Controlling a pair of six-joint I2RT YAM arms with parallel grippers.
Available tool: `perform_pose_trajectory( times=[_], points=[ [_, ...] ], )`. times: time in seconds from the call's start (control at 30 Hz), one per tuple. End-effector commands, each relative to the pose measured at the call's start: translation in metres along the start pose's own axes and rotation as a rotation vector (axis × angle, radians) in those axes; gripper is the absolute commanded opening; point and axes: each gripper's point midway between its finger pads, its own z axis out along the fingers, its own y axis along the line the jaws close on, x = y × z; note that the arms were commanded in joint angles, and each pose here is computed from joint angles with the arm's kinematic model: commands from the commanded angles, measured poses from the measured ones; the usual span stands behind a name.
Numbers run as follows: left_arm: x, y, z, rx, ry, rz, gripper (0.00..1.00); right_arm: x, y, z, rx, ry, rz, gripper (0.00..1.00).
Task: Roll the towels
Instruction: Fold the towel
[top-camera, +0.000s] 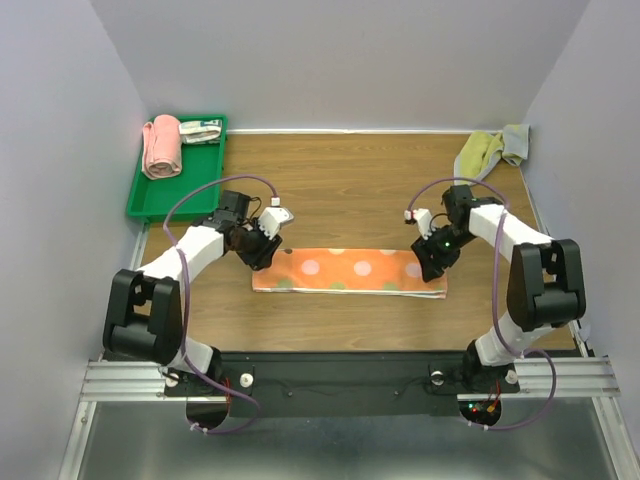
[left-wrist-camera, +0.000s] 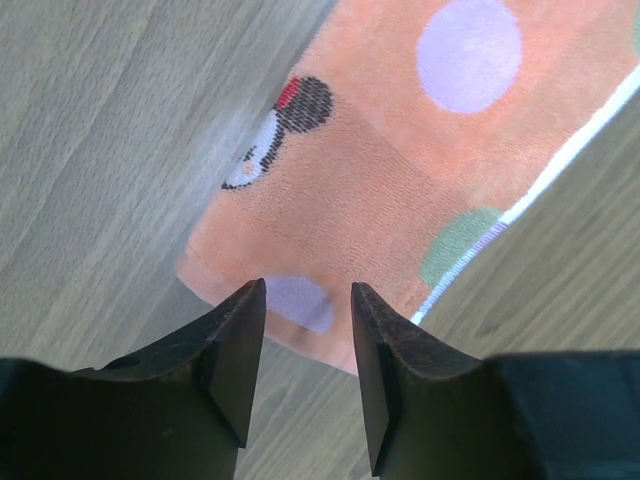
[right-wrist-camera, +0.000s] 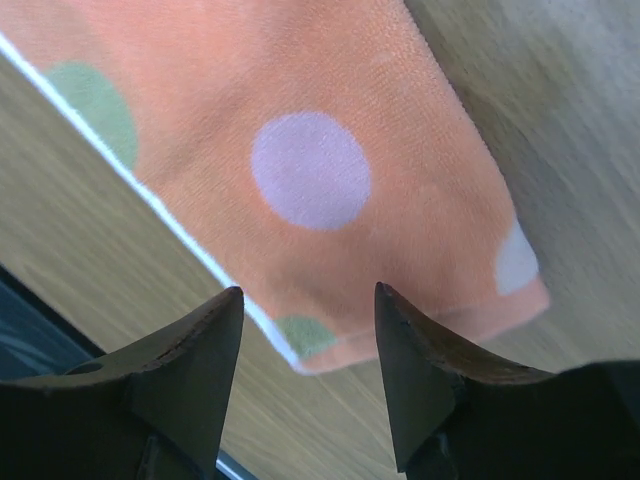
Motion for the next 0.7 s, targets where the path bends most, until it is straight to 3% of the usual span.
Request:
perform_pose_trajectory(
  times=[0.0, 0.17, 0.37, 0.53, 0.57, 0.63, 0.67],
  points=[
    [0.01, 0.011, 0.015, -0.056, 0.062, -0.059, 0.49, 0.01, -0.026, 0.016, 0.125, 0.071, 0.008, 0.63],
    [0.026, 0.031, 0.03, -0.13, 0.162, -0.091, 0.45, 0.042, -0.034, 0.02, 0.18, 0.195, -0.06, 0.75],
    [-0.013, 0.072, 0.054, -0.193, 0.149, -0.107, 0.42, 0.05, 0.015, 0.042, 0.082, 0.262, -0.147, 0.84],
    [-0.075, 0.13, 0.082, -0.261, 0.104, -0.075, 0.43, 0.026, 0.071, 0.058, -0.072, 0.237, -0.184, 0.91],
    [-0.088, 0.138, 0.086, -0.265, 0.085, -0.078, 0.46, 0.02, 0.082, 0.059, -0.106, 0.232, -0.189, 0.92],
    [-0.154, 0.162, 0.09, -0.25, -0.028, -0.087, 0.55, -0.012, 0.122, 0.056, -0.238, 0.139, -0.22, 0.94],
    [-0.149, 0.157, 0.09, -0.225, -0.008, -0.095, 0.55, -0.012, 0.127, 0.057, -0.243, 0.145, -0.223, 0.94]
  ],
)
